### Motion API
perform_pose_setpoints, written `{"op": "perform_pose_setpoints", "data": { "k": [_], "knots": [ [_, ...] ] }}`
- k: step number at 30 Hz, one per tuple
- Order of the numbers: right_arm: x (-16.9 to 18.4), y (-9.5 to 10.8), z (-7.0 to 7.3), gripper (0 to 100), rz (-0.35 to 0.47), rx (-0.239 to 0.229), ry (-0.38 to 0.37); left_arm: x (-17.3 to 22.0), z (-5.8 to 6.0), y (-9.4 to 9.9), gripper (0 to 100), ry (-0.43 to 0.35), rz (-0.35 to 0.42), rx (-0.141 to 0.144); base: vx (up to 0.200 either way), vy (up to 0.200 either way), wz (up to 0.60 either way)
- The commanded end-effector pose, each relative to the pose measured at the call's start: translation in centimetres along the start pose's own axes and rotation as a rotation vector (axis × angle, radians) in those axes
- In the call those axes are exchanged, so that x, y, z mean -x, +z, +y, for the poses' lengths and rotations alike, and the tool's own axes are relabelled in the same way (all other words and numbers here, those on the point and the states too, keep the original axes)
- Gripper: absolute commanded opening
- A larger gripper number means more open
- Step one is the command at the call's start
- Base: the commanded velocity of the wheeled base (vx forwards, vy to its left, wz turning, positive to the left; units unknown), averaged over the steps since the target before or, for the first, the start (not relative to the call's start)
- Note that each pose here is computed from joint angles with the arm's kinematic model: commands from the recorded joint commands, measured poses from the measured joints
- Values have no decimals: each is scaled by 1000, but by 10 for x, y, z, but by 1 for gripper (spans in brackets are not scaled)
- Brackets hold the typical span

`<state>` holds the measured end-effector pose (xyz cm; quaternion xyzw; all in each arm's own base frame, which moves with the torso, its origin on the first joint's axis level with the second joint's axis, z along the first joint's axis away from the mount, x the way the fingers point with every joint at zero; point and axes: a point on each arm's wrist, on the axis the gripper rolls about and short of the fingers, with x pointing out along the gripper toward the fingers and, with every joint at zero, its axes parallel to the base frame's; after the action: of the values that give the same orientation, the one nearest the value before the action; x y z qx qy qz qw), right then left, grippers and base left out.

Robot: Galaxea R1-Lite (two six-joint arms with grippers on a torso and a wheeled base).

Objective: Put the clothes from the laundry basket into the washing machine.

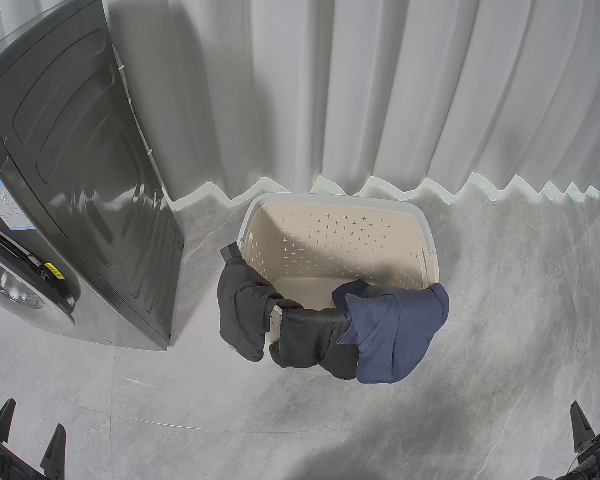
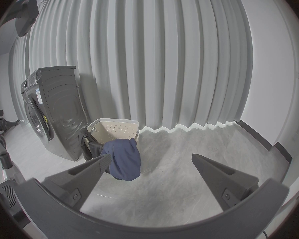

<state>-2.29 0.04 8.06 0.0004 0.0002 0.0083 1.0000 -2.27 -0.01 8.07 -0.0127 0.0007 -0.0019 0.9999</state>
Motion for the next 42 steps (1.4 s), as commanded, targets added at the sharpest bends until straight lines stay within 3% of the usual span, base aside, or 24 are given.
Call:
{"op": "perform_pose_setpoints", "data": {
  "k": [1,14,23,42],
  "knots": [
    [-1,-4,0,100,15,-1,0,0,0,-5,100,1,-1,1,0,-200,0],
    [-1,-5,0,100,16,-1,0,0,0,-5,100,1,0,2,0,-15,0],
    [-1,-4,0,100,15,-1,0,0,0,-5,100,1,0,2,200,0,0],
    [-1,-5,0,100,16,1,0,0,0,-5,100,1,0,2,63,0,0]
  ]
}}
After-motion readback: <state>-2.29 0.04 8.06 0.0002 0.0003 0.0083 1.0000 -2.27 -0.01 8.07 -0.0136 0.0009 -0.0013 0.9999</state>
